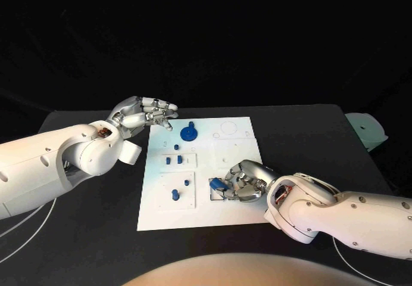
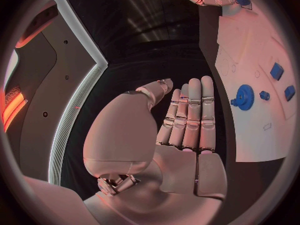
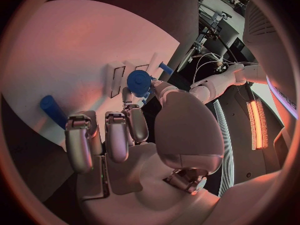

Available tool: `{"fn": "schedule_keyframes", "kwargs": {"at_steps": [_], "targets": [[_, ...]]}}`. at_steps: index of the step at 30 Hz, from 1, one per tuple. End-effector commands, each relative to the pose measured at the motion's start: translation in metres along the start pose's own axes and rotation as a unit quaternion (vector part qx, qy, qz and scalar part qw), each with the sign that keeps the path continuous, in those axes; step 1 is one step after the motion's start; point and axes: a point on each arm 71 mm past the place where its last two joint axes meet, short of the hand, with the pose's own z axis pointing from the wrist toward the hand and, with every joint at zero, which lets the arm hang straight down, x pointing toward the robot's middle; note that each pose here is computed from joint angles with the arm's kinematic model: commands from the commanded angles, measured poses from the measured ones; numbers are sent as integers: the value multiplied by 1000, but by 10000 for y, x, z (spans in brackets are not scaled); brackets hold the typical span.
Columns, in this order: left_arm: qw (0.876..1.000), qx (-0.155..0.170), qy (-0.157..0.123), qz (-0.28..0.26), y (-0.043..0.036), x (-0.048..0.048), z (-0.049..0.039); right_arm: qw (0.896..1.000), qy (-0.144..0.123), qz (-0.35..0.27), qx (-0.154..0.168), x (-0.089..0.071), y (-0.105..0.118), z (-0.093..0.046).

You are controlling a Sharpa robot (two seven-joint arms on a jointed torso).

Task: Assemble the parts on the task board

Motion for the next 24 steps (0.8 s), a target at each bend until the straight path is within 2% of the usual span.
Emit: {"fn": "schedule_keyframes", "kwargs": {"at_steps": [1, 24], "targets": [[1000, 6, 8, -1, -15, 19, 1, 1000, 10, -23, 10, 32, -24, 0], [1000, 2, 8, -2, -10, 6, -10, 999, 15, -41, 0, 40, -3, -5]]}}
